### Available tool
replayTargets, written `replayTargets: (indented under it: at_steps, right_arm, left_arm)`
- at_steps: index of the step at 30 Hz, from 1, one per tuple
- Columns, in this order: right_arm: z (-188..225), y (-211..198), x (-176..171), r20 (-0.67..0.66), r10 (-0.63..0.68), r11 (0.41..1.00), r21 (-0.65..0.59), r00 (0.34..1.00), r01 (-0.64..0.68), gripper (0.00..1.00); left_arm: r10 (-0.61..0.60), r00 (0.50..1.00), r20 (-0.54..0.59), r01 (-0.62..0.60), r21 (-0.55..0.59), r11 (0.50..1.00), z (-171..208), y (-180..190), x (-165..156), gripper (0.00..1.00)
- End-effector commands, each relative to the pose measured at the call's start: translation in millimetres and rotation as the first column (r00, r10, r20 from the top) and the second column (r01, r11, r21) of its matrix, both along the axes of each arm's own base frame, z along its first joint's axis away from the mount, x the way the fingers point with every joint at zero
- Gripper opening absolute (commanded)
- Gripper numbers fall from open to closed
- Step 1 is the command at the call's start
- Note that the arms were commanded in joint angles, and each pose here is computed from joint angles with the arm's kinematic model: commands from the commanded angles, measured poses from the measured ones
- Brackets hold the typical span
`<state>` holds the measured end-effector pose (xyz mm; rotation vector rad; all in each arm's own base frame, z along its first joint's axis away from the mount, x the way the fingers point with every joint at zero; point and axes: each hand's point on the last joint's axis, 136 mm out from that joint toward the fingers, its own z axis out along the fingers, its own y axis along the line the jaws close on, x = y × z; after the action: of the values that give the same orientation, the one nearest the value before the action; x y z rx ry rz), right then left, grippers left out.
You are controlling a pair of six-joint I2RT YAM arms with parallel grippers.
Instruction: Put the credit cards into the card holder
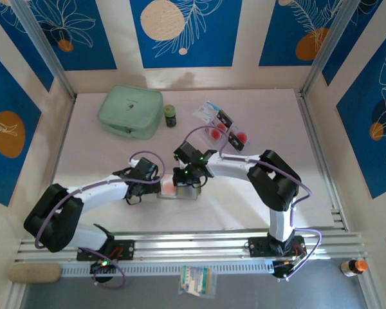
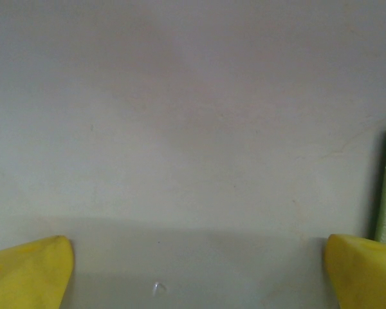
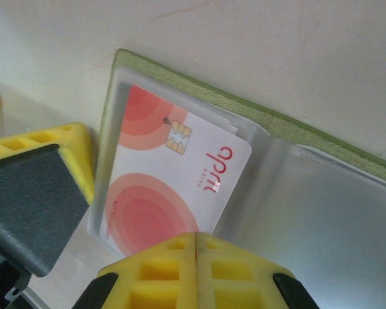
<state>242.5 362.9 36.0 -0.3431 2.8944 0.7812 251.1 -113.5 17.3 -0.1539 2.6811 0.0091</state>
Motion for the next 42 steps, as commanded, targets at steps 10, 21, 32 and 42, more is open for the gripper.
replayTargets:
  at_steps: [10,21,32,42]
  right_arm:
    - [-11.5,12.4,0.6,-0.033,0.035,0.999,-0.019,0.999,-0.036,0.0]
    - [-14.9,23.5,1.1,-0.054,0.047,0.999,0.0,0.997,-0.048,0.0]
    - [28.1,5.0,15.8,0.034,0.013,0.999,0.04,0.999,-0.014,0.0]
    - [28.4,-11.4,20.1,0.048,-0.007,1.0,-0.015,0.999,0.008,0.0]
  left_arm:
    - [-0.018,0.999,-0.034,0.019,0.031,0.999,-7.6,1.5,2.0,1.0]
    - [-0.02,0.999,-0.032,0.02,0.011,1.0,-7.5,-1.1,1.3,1.0]
    - [-0.011,0.999,0.035,0.012,-0.028,1.0,22.9,-3.5,6.9,1.0]
    - [0.011,0.994,0.112,-0.011,0.002,1.0,52.9,8.2,16.2,1.0]
